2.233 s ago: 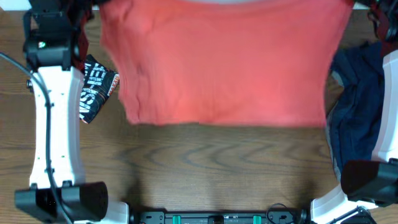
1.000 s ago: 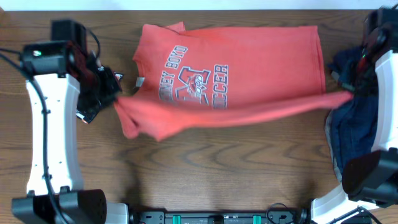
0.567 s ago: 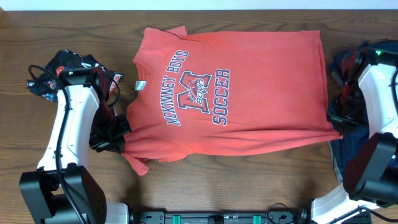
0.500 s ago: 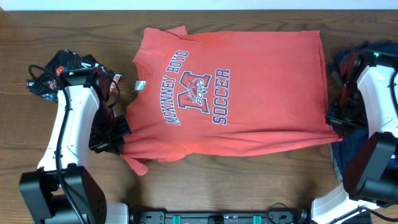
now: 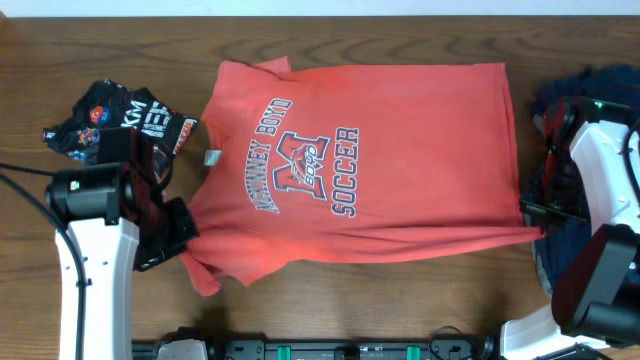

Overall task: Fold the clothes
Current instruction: 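Lay the shirt down and fold its bottom edge upward with both grippers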

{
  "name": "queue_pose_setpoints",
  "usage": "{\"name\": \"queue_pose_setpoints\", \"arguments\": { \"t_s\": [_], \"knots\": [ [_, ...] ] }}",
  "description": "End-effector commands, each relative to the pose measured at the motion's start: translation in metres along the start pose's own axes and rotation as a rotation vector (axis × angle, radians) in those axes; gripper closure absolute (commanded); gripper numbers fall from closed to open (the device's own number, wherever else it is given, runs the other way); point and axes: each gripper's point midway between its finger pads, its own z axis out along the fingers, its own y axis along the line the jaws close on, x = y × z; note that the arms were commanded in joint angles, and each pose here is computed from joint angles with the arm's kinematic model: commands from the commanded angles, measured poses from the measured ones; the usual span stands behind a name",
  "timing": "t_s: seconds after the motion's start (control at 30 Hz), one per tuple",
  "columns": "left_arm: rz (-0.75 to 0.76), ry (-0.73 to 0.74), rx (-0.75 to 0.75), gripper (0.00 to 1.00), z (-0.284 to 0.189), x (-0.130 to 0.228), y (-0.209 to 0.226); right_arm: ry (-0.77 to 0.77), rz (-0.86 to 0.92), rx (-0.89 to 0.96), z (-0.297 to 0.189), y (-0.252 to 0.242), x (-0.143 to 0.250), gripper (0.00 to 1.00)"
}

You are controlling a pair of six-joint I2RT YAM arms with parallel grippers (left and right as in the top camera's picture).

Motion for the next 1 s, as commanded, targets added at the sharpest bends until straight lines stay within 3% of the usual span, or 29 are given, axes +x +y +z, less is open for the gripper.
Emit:
{"name": "queue_pose_setpoints", "arguments": {
  "t_s": [0.0,0.2,0.47,0.73,0.97],
  "knots": [
    [-0.02,-0.065,0.002,0.94,0.001,-0.017,-0.002,-0.069,0.046,-0.036,-0.004,0.003,-0.013,0.99],
    [-0.043,-0.196,0.061,0.94,0.013,-0.07,-0.023,-0.248,0.093,-0.181,-0.015,0.031,-0.059,0.99],
    [-0.043,-0.24,0.087,0.94,0.047,-0.128,-0.046,-0.429,0.131,-0.282,-0.035,0.048,-0.104,0.99],
    [-0.041,-0.271,0.104,0.94,0.086,-0.173,-0.064,-0.524,0.149,-0.33,-0.045,0.058,-0.129,0.99],
    [-0.025,-0.269,0.188,0.94,0.107,-0.191,-0.086,-0.519,0.14,-0.328,-0.033,0.069,-0.141,0.99]
  ]
}}
